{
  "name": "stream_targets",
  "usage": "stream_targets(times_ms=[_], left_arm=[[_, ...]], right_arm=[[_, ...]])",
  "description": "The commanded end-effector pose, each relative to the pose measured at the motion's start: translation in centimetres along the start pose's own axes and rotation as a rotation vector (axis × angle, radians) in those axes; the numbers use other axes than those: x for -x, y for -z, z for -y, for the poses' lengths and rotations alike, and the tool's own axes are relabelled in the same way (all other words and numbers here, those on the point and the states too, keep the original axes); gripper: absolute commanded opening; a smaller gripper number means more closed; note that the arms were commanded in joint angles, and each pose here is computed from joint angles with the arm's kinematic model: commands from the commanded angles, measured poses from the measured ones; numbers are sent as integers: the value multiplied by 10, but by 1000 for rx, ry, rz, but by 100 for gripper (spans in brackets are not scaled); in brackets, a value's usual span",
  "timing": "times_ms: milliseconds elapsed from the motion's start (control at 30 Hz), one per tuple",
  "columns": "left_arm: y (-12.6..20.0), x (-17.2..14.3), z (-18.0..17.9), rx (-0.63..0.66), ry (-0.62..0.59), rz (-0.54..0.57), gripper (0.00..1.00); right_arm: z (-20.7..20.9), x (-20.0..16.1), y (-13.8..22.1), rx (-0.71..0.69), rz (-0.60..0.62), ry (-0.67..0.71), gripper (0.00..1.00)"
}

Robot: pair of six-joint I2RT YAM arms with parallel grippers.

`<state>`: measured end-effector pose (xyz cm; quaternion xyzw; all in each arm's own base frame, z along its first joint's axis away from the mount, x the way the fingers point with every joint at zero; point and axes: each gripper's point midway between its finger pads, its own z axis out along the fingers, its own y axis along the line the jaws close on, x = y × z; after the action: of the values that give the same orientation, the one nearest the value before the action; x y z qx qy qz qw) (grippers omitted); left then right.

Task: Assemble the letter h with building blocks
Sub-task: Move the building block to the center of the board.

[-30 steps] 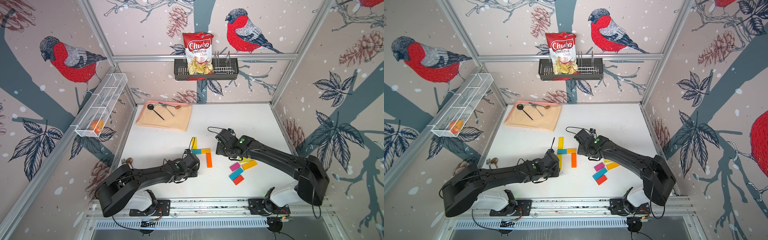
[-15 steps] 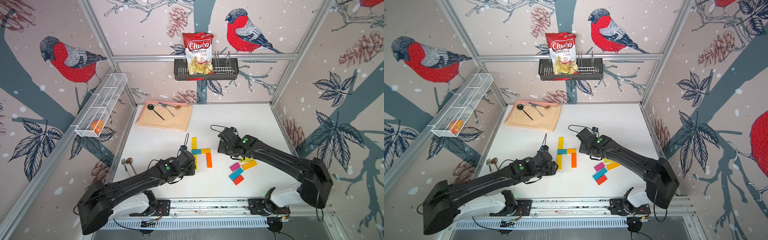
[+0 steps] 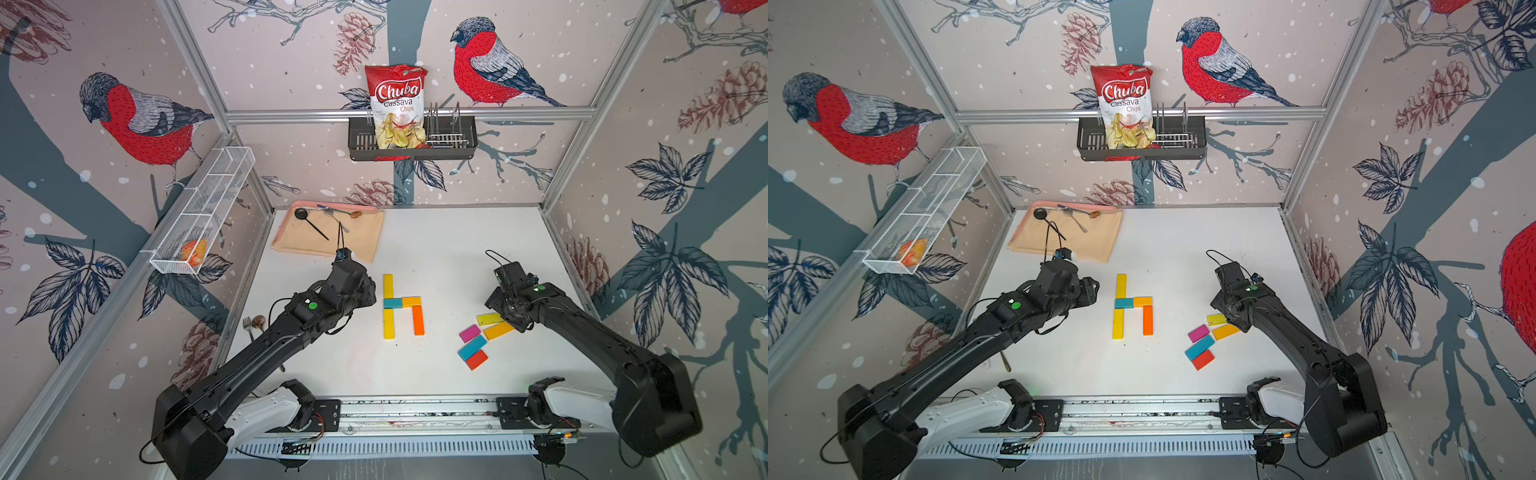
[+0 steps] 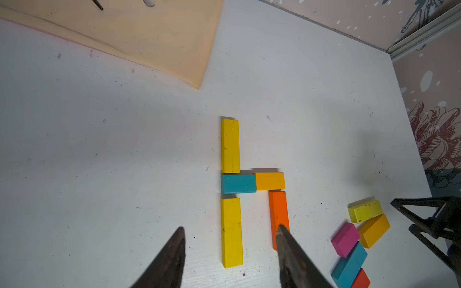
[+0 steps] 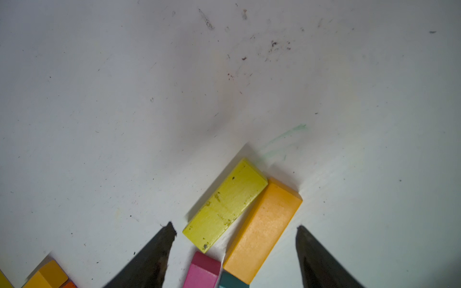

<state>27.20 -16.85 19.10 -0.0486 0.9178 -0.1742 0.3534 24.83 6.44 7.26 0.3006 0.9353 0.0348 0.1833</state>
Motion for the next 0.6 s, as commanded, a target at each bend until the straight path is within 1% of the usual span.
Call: stream_targets(times_ms=[0,67,233,367,567], left_arm=[[-4,-2,0,-19,-18,-4,57],[-6,-6,-3,-14,-16,-12,57],[-9,-14,-12,-2,-12,-26,57],[-10,-16,-16,4,-9,-29,57],[-11,-15,-17,7,-8,-28,57]], right_arm=[[-5,-5,-6,30,-30,20,75],[-9,-8,-11,46,-38,30,72],[-21,-16,-24,33,-71,76,68],[-23,-23,-32,-3,-90,89,65],[-28,-26,-37,-16,-90,76,65]])
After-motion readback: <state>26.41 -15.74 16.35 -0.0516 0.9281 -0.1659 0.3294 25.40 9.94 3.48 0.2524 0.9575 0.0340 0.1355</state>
